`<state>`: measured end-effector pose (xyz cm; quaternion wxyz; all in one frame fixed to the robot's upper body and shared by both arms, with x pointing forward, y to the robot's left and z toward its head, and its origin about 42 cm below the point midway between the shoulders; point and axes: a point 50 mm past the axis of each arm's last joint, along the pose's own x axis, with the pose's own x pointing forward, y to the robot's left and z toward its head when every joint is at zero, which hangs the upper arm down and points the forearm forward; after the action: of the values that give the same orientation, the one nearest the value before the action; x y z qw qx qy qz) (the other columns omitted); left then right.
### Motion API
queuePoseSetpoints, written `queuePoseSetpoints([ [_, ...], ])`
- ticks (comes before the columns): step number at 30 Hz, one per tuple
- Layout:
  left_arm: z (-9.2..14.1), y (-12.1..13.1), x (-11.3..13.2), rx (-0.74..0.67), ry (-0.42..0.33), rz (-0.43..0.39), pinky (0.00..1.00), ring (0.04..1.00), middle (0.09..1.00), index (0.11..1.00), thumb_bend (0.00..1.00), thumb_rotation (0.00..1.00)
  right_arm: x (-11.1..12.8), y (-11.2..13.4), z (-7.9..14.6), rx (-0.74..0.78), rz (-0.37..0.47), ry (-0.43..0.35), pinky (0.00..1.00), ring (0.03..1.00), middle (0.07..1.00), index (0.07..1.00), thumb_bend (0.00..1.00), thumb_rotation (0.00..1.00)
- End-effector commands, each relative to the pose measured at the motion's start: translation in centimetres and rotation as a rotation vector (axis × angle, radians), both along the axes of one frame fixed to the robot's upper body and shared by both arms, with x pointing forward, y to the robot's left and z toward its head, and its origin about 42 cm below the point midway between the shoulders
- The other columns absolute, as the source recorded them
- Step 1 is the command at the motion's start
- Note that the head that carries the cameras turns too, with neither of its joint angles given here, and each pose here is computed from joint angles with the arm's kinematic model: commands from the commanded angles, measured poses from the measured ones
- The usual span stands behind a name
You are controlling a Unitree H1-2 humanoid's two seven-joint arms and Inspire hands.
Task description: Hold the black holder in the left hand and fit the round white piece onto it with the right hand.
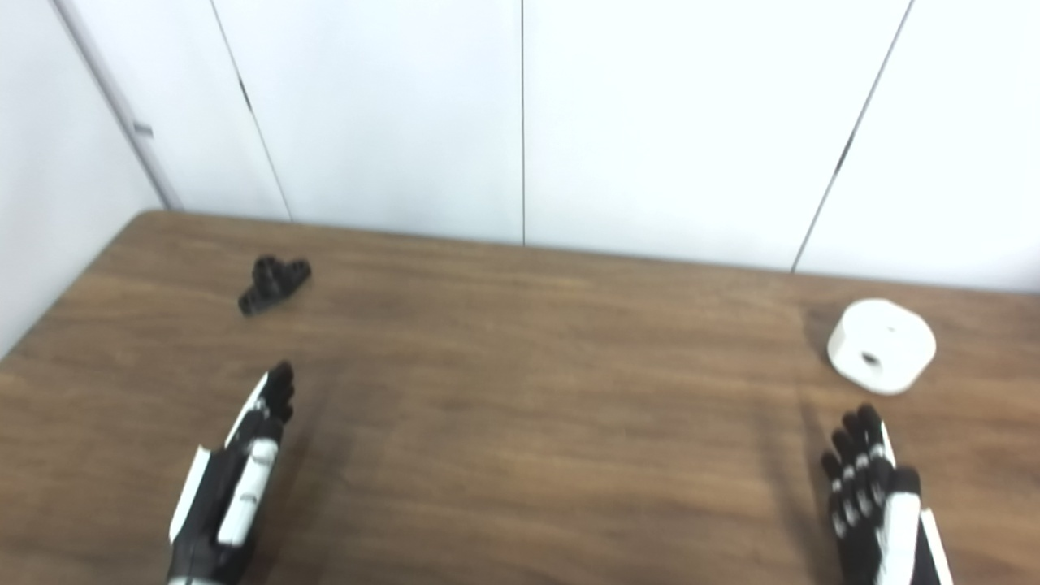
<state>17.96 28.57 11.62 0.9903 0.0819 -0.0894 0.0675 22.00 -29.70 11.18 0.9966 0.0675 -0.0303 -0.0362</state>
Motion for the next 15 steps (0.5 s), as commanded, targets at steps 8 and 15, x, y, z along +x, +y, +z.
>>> queuePoseSetpoints([
  [8, 3.3, 0.7, 1.1, 0.192, -0.022, 0.109, 0.90, 0.941, 0.948, 0.942, 0.50, 0.40, -2.5, -0.7, -2.3, -0.011, -0.006, 0.100, 1.00, 1.000, 0.999, 1.000, 0.68, 1.00],
  [15, 4.4, 2.3, 3.5, 0.213, -0.072, 0.211, 0.91, 0.954, 0.959, 0.921, 0.59, 0.20, -2.5, -0.7, -2.5, -0.008, -0.010, 0.095, 1.00, 1.000, 1.000, 1.000, 0.67, 1.00],
])
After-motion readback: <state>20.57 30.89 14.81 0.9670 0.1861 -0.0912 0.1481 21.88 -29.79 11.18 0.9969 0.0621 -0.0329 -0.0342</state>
